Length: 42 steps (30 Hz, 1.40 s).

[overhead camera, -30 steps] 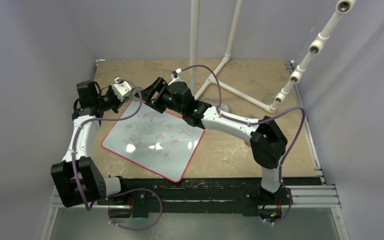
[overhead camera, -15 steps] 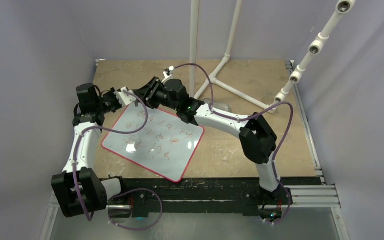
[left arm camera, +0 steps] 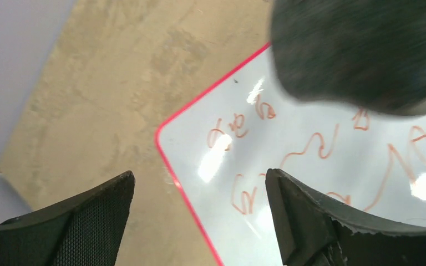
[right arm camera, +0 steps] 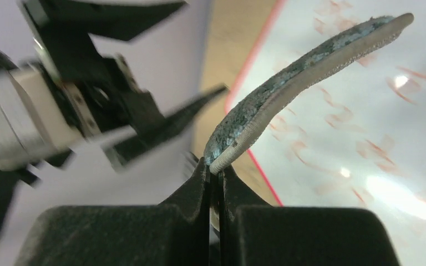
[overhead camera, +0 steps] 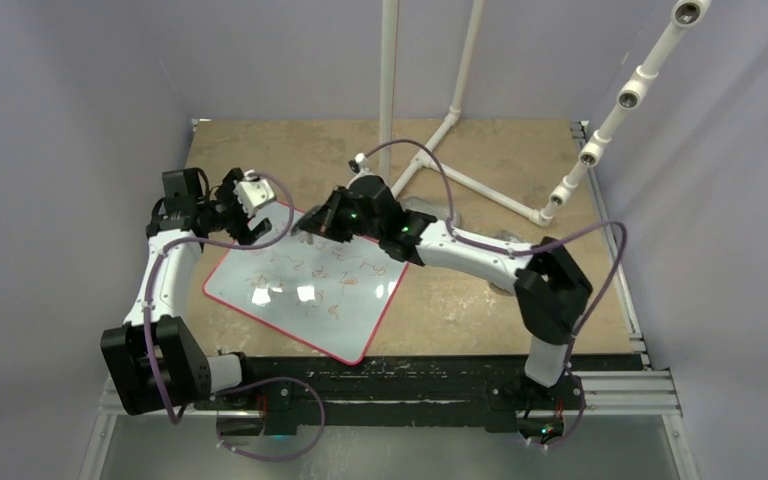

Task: Erase the whiteboard
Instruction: Erase the whiteboard at the whiteboard stand.

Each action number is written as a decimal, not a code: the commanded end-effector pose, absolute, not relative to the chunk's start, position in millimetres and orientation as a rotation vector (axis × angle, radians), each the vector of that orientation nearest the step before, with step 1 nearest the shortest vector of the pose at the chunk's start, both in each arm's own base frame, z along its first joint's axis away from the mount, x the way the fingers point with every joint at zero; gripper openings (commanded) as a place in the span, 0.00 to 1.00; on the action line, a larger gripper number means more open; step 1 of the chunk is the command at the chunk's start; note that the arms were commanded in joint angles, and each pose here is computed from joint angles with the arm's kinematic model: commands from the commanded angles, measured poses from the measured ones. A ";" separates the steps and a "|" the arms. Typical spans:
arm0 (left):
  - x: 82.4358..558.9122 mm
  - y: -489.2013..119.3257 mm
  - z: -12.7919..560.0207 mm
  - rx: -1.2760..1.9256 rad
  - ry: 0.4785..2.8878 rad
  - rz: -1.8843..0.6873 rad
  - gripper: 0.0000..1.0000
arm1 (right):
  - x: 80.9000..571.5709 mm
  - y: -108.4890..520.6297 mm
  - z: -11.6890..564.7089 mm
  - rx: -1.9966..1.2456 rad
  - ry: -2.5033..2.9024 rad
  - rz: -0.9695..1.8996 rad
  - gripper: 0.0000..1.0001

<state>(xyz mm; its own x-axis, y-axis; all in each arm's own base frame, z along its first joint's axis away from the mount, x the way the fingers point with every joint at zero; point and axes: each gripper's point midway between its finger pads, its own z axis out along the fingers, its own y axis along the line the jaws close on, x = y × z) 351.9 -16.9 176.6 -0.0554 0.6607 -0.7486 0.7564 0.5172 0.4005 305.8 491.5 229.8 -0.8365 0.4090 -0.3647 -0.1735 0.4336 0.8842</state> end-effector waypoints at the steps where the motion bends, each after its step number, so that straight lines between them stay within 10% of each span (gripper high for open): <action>1: 339.8 -24.8 179.2 1.042 1.886 -0.288 0.89 | 266.6 417.7 216.9 -0.065 2.268 1.099 0.00; 16: 384.3 48.4 140.3 0.549 2.281 -0.176 0.89 | 203.3 310.3 143.5 -0.454 2.725 0.565 0.00; 42: 383.7 83.6 36.9 0.464 2.565 -0.072 0.74 | 311.8 450.2 85.3 0.047 2.484 1.381 0.00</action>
<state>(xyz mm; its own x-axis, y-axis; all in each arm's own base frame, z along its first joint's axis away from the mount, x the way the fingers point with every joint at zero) 377.3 77.5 44.2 -0.7927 0.3324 -0.5111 0.3741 0.9271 0.0227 283.3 420.7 51.4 -0.9753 -0.0179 -0.2201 -0.1739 0.6768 0.7154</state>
